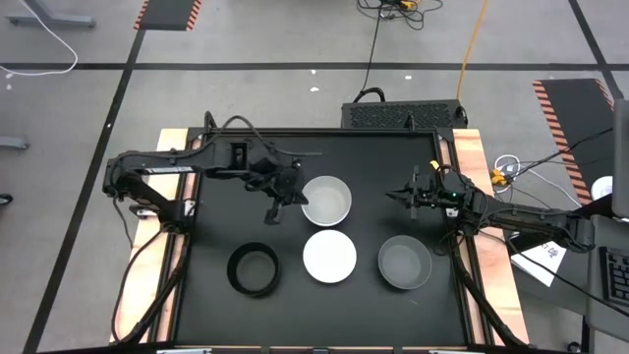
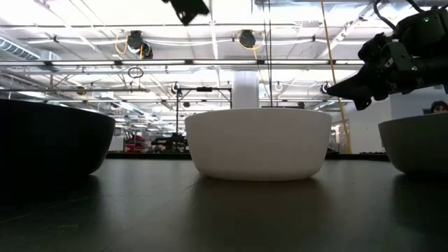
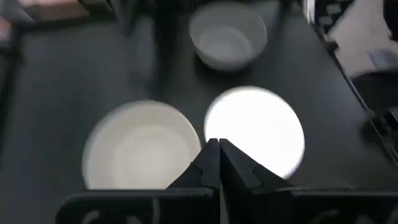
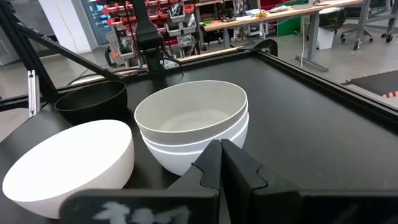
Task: Nest bowls inside each other
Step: Stack the dark grey bowl on top of the light grey bowl
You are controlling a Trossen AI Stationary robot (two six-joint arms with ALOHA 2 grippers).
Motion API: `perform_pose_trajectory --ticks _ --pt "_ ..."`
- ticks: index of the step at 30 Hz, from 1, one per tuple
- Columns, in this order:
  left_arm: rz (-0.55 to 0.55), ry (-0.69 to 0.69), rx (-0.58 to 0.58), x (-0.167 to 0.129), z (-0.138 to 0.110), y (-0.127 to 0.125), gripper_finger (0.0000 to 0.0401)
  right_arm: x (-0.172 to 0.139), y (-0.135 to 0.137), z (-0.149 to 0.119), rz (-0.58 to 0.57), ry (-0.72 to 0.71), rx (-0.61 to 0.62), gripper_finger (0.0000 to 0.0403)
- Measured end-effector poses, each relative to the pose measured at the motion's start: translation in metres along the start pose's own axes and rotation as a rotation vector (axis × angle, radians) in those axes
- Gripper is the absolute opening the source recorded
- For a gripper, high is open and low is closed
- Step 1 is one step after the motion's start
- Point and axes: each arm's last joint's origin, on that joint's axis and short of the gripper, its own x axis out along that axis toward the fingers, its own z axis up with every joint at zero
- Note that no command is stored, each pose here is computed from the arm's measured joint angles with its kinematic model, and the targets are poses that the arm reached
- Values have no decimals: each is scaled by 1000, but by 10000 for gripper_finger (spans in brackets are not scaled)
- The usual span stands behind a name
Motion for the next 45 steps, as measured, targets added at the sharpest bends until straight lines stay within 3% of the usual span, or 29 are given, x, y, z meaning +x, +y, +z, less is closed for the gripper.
perform_pose_trajectory --ticks 6,14,22,30,34,45 --pt "98 -78 1 -37 -3 -7 2 0 0 -2 -2 18 -4 0" --pt "208 -233 -92 -76 -30 -15 1 1 0 -2 -2 22 -6 0" --pt "172 -477 -164 -67 -69 -18 1 1 0 0 0 8 -16 0" --pt "184 -545 -130 -49 -104 -21 1 1 0 -1 0 9 -10 0" --pt "243 -558 -131 -44 -124 -21 1 1 0 -1 0 9 -10 0" --pt "330 -625 -234 -59 -176 -24 1 1 0 -1 0 10 -11 0"
